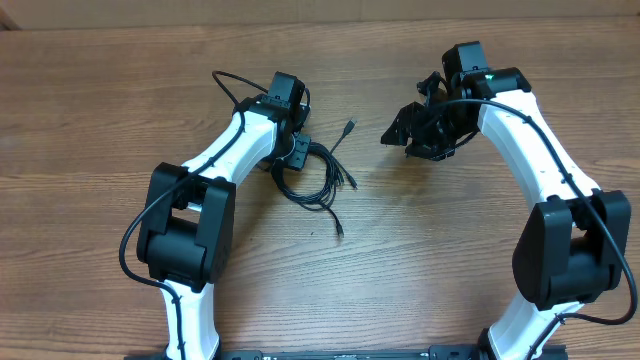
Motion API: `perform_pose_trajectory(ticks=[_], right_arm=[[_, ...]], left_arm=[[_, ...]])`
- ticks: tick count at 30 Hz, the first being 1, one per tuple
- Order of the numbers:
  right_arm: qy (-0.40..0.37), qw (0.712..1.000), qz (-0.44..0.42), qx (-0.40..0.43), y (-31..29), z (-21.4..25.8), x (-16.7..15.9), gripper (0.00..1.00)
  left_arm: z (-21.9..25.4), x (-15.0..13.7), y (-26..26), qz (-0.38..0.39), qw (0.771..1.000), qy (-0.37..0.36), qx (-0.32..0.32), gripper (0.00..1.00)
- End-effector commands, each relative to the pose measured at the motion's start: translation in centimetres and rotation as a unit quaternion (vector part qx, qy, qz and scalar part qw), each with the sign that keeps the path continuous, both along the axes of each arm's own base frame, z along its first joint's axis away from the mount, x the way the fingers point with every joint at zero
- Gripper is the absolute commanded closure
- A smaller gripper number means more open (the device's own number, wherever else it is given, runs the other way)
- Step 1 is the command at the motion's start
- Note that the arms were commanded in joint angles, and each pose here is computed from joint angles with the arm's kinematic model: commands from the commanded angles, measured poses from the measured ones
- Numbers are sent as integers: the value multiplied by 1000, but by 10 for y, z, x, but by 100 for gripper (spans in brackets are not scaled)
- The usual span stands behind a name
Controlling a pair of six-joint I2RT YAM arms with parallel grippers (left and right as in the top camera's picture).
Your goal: Untangle cables
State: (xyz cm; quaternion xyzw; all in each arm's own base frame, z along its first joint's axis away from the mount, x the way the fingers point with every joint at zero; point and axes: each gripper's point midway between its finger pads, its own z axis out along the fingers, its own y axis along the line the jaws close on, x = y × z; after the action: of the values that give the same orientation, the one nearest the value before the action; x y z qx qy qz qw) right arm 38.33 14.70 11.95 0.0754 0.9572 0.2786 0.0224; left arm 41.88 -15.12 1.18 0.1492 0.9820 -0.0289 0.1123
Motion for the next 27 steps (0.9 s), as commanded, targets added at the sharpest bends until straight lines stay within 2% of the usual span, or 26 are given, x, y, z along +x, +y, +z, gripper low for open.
perform_pose_trajectory(ticks=[1, 7, 9, 10, 12, 14, 18, 23, 27], right_arm=[[-23, 1000, 3, 1, 0, 12, 2, 45], [-22, 1000, 3, 1, 0, 12, 2, 45], [-22, 1000, 3, 1, 0, 12, 2, 45], [-22, 1000, 3, 1, 0, 12, 2, 45], [-22, 1000, 3, 1, 0, 12, 2, 45], [-22, 1000, 3, 1, 0, 12, 2, 45], [-22, 1000, 3, 1, 0, 12, 2, 45], [-26, 999, 7, 18, 5, 16, 3, 46], [-32, 997, 18, 61, 18, 25, 4, 46]], left_arm=[[-10, -5, -4, -14, 1000, 13, 0, 53], [-22, -13, -1, -14, 1000, 20, 3, 55], [-26, -18, 1, -14, 1000, 27, 5, 59], [-27, -19, 1, -14, 999, 28, 6, 65], [-27, -19, 1, -14, 999, 28, 5, 84], [-26, -20, -2, -16, 999, 31, -3, 96], [-10, -16, -3, -13, 1000, 27, -5, 96], [69, 4, -12, 15, 999, -27, -38, 96], [124, -5, -24, 16, 994, -48, -95, 96]])
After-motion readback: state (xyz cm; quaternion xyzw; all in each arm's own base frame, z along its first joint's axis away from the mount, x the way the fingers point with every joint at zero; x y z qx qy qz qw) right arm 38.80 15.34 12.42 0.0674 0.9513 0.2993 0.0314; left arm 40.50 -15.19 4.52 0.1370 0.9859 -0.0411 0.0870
